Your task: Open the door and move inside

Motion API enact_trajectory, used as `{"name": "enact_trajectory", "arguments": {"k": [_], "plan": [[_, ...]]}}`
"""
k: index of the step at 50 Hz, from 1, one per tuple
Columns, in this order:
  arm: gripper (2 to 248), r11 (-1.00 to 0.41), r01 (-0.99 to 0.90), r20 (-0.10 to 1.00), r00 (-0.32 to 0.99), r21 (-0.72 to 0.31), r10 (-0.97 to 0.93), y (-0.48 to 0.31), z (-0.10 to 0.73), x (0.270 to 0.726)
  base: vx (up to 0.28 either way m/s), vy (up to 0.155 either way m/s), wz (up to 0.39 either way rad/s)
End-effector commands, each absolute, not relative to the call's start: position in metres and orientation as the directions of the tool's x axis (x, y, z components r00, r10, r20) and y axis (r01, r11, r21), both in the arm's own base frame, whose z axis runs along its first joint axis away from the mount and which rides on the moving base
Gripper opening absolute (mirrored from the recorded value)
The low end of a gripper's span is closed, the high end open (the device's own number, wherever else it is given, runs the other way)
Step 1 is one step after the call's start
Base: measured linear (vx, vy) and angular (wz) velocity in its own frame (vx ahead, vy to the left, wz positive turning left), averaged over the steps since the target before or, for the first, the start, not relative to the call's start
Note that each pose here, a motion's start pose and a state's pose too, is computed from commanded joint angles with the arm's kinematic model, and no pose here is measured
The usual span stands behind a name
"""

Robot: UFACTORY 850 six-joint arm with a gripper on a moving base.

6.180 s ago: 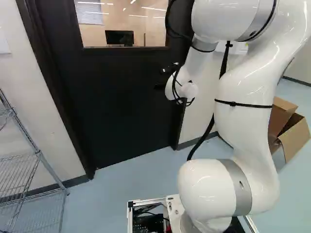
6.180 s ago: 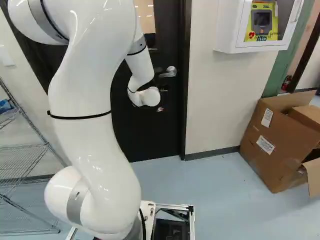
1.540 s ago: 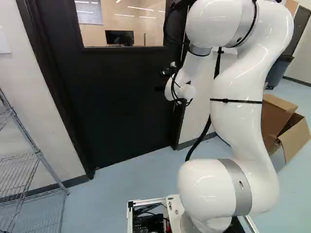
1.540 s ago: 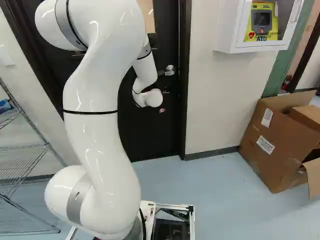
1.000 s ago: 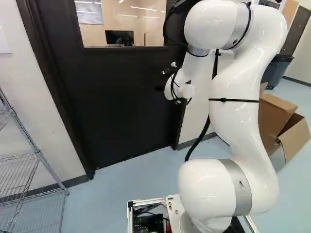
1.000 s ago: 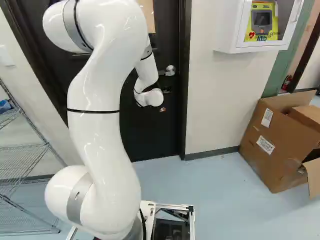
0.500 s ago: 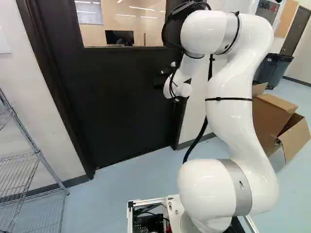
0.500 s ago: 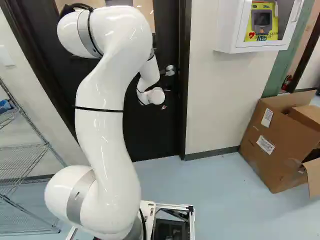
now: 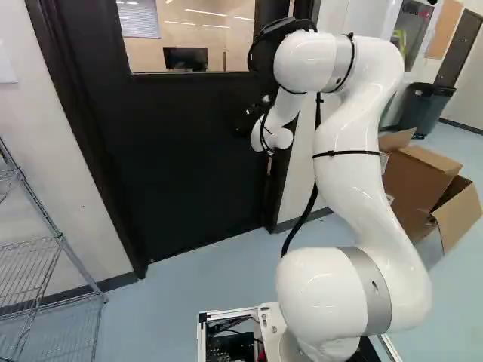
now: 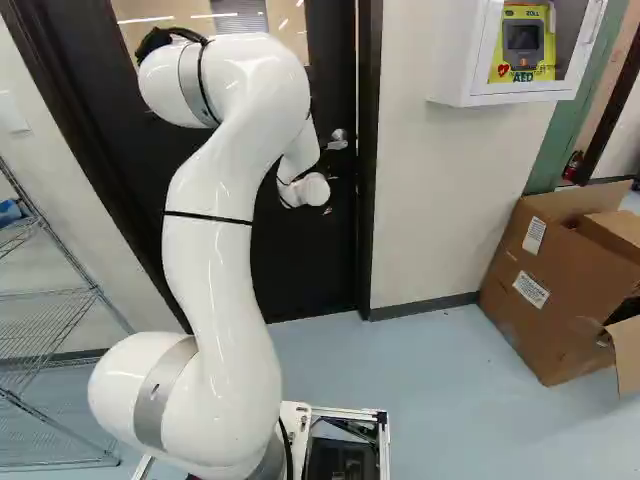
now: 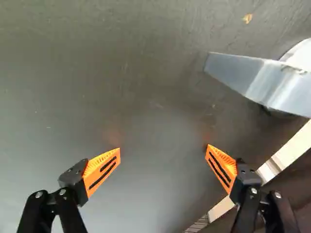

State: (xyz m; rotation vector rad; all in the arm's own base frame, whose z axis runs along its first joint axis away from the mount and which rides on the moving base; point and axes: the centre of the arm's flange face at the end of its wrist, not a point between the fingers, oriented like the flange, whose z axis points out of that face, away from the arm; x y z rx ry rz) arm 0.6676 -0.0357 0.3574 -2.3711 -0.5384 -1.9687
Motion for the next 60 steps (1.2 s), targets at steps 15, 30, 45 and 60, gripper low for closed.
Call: {"name": "enact_trajectory", "arguments": {"k": [15, 30, 45, 60], "plan": [[247, -0.937, 0.275, 0.959, 0.124, 0.215, 0.256, -0.03, 0.353, 0.692, 0.0, 0.0, 0.0], [247, -0.932, 0.283, 0.96, 0.092, 0.228, 0.263, -0.024, 0.346, 0.721, 0.0, 0.0, 0.0], [247, -0.92, 0.302, 0.959, 0.053, 0.249, 0.277, -0.015, 0.339, 0.75, 0.0, 0.0, 0.0], [247, -0.912, 0.311, 0.958, 0.016, 0.266, 0.285, -0.008, 0.332, 0.776, 0.0, 0.0, 0.0]]}}
